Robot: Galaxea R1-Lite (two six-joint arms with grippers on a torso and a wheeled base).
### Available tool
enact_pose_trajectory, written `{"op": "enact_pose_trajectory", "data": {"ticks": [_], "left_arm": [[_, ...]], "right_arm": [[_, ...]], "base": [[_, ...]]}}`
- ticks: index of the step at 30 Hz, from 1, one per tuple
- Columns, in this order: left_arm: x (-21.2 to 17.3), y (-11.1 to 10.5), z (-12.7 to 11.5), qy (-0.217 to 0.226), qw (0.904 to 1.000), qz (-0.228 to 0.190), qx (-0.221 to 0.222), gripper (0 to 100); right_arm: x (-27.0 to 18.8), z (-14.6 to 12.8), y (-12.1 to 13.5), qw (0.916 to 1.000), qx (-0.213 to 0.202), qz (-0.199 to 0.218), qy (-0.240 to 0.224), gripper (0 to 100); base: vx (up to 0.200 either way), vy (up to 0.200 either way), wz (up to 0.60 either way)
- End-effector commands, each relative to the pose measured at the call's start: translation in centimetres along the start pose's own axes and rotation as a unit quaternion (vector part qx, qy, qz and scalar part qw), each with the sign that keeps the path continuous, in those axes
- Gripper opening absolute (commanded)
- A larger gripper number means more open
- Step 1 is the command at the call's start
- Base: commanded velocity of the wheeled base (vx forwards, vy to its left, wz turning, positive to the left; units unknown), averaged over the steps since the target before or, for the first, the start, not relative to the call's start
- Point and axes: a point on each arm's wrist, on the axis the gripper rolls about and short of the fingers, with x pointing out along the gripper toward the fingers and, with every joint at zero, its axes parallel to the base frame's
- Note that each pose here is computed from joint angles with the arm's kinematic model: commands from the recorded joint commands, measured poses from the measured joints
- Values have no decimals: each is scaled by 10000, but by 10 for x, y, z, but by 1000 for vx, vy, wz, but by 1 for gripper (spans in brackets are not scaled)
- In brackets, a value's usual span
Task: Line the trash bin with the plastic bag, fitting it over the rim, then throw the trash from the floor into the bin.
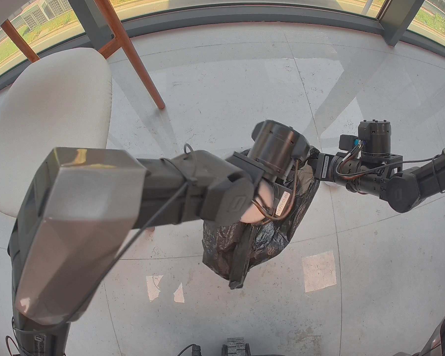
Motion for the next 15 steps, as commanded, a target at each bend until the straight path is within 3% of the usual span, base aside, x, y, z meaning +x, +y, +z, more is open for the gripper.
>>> {"op": "enact_pose_trajectory", "data": {"ticks": [1,6,9,12,15], "left_arm": [[-21,46,24,-277,9988,3,-397,0],[-18,70,27,-291,9979,29,-580,0],[-17,75,28,-295,9971,-7,-706,0],[-17,72,24,-205,9961,-42,-855,0],[-28,46,16,95,9962,-261,-828,0]], "right_arm": [[0,-20,4,9997,-148,84,172,0],[12,-20,-1,9986,-319,256,-323,0],[13,-18,-8,9985,-304,215,-393,0],[12,-15,-9,9984,-297,219,-431,0],[11,-16,-9,9985,-294,213,-409,0]], "base": [[0,0,0],[0,0,0],[0,0,0],[0,0,0],[0,0,0]]}}
